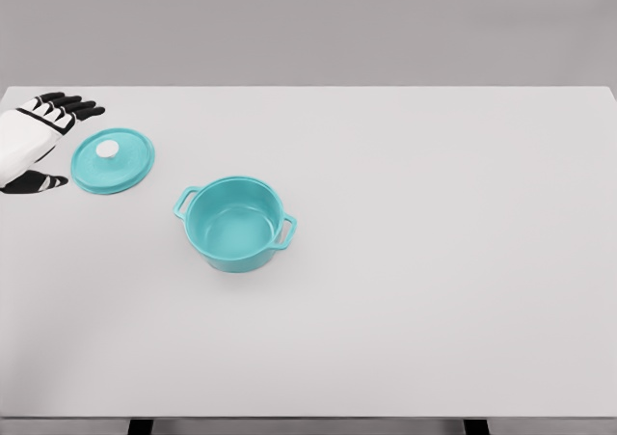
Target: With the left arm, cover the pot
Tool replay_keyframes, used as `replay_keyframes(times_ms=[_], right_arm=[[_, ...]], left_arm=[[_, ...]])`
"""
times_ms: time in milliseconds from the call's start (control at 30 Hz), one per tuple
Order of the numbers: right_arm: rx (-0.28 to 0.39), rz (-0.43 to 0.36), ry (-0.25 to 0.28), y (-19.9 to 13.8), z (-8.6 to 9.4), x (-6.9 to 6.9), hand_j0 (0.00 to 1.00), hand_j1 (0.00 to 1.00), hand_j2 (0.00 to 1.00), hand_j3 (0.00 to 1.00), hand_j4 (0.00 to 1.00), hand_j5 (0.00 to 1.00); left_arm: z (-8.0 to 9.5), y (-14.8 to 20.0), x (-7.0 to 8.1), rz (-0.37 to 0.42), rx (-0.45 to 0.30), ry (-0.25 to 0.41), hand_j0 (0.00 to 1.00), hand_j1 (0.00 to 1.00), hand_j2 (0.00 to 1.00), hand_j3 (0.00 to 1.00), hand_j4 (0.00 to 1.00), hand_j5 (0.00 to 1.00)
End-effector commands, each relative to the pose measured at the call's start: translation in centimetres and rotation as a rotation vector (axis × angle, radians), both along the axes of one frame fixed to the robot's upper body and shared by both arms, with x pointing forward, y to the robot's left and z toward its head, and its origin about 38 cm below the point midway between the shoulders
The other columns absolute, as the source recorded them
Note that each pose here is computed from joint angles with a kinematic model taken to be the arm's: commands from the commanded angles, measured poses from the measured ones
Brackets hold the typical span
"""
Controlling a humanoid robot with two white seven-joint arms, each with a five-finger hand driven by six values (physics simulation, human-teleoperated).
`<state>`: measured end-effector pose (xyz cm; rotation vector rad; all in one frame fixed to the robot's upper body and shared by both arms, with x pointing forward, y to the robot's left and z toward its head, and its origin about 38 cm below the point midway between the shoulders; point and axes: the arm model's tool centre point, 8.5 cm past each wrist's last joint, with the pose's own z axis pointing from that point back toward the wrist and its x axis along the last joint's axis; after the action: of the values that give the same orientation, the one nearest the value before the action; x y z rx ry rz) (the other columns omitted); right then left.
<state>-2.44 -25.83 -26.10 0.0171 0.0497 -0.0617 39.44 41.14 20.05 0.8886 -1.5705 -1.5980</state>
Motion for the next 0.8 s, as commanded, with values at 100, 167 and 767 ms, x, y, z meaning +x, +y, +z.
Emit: replay_keyframes(times_ms=[100,167,767], right_arm=[[0.000,0.000,-0.002,0.0,0.0,0.1,1.00,1.00,1.00,1.00,1.00,1.00],[0.000,0.000,0.000,0.0,0.0,0.0,1.00,1.00,1.00,1.00,1.00,1.00],[0.001,0.000,0.001,0.0,0.0,0.0,1.00,1.00,1.00,1.00,1.00,1.00]], left_arm=[[0.1,0.1,0.1,0.002,-0.007,-0.002,1.00,1.00,1.00,1.00,1.00,1.00],[0.4,0.2,0.2,0.005,-0.014,-0.007,1.00,1.00,1.00,1.00,1.00,1.00],[-0.2,-1.7,9.3,-0.034,0.287,0.443,1.00,1.00,1.00,1.00,1.00,1.00]])
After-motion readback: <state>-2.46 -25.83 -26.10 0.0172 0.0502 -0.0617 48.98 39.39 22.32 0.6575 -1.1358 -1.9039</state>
